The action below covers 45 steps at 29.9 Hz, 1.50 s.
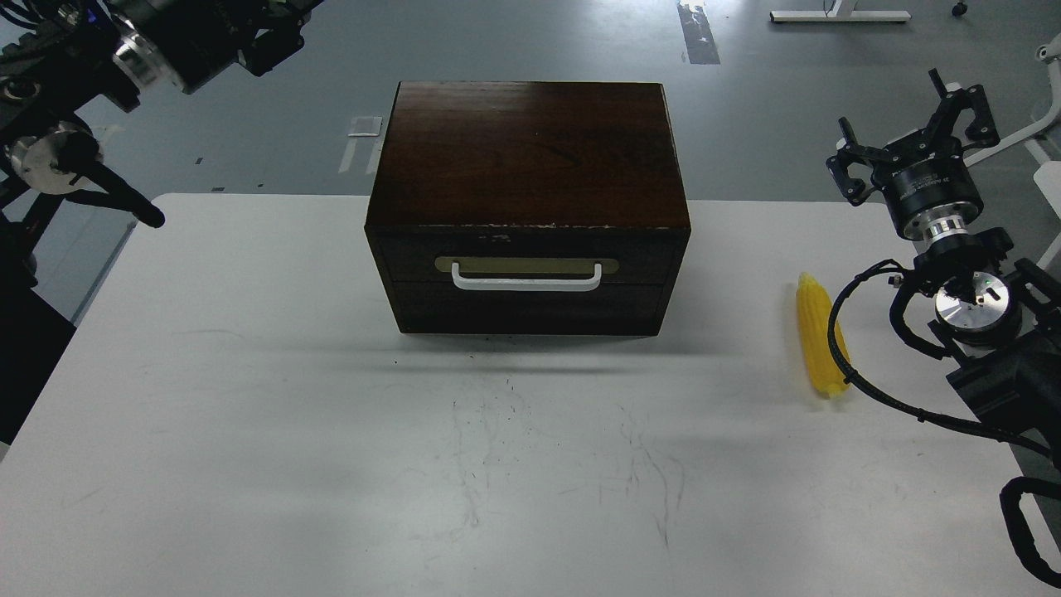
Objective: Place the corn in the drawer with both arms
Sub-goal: 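Reach the left gripper toward the white drawer handle of the wooden box, then grasp the white drawer handle with the left gripper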
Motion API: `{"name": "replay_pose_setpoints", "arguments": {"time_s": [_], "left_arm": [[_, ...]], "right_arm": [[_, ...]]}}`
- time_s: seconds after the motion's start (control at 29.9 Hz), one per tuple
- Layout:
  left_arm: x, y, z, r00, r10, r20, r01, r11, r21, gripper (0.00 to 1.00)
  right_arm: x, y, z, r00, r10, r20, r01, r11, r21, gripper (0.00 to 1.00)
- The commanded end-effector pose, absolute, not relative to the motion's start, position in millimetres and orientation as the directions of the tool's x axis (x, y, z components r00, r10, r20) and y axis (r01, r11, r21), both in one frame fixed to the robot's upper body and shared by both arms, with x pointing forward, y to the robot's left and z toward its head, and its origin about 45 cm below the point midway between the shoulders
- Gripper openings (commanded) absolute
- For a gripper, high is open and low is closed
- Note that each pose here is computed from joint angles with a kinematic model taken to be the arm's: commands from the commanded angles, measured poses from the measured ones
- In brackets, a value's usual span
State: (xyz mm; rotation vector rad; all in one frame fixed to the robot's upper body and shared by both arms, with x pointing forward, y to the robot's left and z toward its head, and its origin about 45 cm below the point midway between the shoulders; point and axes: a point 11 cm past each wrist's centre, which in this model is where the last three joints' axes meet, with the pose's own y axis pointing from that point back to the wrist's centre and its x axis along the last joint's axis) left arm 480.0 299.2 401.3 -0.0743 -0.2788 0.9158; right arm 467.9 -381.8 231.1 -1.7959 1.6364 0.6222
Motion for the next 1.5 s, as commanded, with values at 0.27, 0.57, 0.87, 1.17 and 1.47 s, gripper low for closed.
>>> {"name": "replay_pose_setpoints", "arguments": {"time_s": [0.27, 0.57, 0.87, 1.17, 1.47], "left_arm": [[380, 116, 378, 0.471, -0.085, 0.878, -0.314, 0.914, 0.257, 0.92], [377, 121, 355, 0.485, -0.174, 0.857, -0.305, 0.885, 0.352, 0.92], [372, 98, 340, 0.279, -0.483, 0.83, -0.282, 0.785, 0.552, 0.88], [369, 78, 310, 0.106, -0.653, 0.75, -0.296, 0.699, 0.651, 0.83], [374, 92, 281, 0.105, -0.736, 0.669, -0.308, 0.616, 0.725, 0.68]], "right_arm": [[467, -388, 233, 0.115, -0.704, -0.701, -0.991, -0.03, -0.132, 1.0], [464, -398, 234, 0.103, -0.715, -0.691, -0.991, -0.017, -0.13, 1.0], [464, -400, 235, 0.102, -0.717, -0.69, -0.991, -0.015, -0.131, 1.0], [462, -405, 235, 0.092, -0.723, -0.685, -0.992, -0.006, -0.127, 1.0], [461, -408, 232, 0.082, -0.723, -0.686, -0.993, 0.002, -0.121, 1.0]]}}
